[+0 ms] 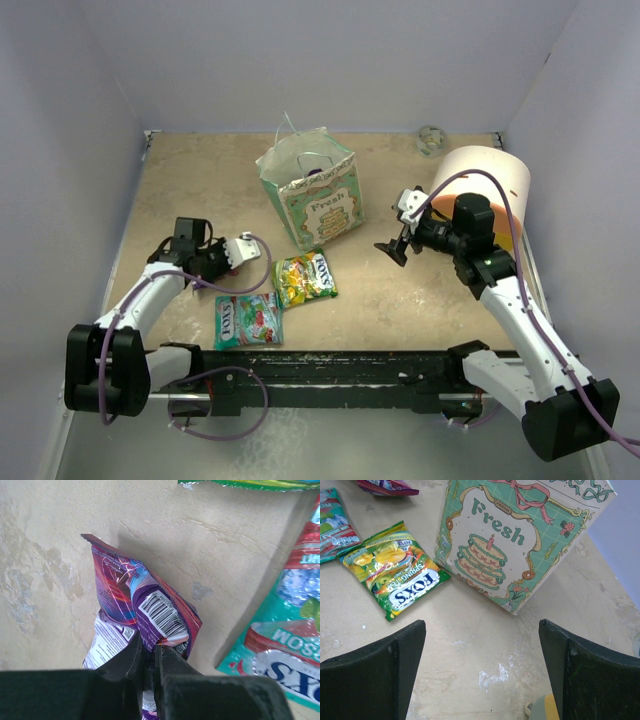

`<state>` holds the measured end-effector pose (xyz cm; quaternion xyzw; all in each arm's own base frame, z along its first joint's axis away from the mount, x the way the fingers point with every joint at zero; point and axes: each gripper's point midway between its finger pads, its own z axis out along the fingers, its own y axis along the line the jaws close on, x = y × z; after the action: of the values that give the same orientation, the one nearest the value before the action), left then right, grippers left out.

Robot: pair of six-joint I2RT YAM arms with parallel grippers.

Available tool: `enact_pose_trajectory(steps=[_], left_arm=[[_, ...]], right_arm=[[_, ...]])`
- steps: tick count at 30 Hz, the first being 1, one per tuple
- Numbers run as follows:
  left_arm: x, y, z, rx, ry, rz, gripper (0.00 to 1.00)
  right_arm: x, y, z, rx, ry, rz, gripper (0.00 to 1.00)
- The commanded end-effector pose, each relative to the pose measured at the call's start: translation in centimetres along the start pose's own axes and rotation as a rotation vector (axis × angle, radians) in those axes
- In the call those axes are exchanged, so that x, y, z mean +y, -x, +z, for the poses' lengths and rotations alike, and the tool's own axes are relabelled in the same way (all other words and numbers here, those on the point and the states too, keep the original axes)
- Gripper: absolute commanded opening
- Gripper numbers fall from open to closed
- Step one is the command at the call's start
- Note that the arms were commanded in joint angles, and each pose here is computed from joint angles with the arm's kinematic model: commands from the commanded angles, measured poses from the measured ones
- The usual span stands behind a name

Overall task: Place the snacks into the paper bag
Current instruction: Pick up the snack from the center of the board, then place the snack in the paper bag.

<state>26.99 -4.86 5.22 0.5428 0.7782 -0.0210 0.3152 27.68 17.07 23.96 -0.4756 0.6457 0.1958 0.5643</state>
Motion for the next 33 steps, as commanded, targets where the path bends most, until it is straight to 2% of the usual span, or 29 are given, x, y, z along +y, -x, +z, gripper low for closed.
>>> enact_pose_trajectory(steps=[1,10,17,23,33], left_arm=[[0.4,2.5,-2.5,-0.048,-0.008,-0.050,0.00],[3.2,6.6,-7.0,-0.090,0.030,-0.155,0.00],[8.2,12.1,-13.3,-0.189,0.181,-0.172,0.00],[12.1,17.8,-18.1,-0.356,0.278,-0.180,0.00],[15.5,26.4,-23.2,-0.631,0.292,-0.157,0.00]], right_arm=[[-0.9,1.2,-0.3,-0.031,-0.033,-0.036,0.96],[-0.9,1.4,-0.4,-0.036,-0.035,-0.040,0.96],[-0.8,1.5,-0.5,-0.039,-0.035,-0.043,0.96],[-0.7,1.9,-0.8,-0.049,-0.037,-0.053,0.96],[-0.6,2.2,-0.9,-0.058,-0.033,-0.056,0.96]])
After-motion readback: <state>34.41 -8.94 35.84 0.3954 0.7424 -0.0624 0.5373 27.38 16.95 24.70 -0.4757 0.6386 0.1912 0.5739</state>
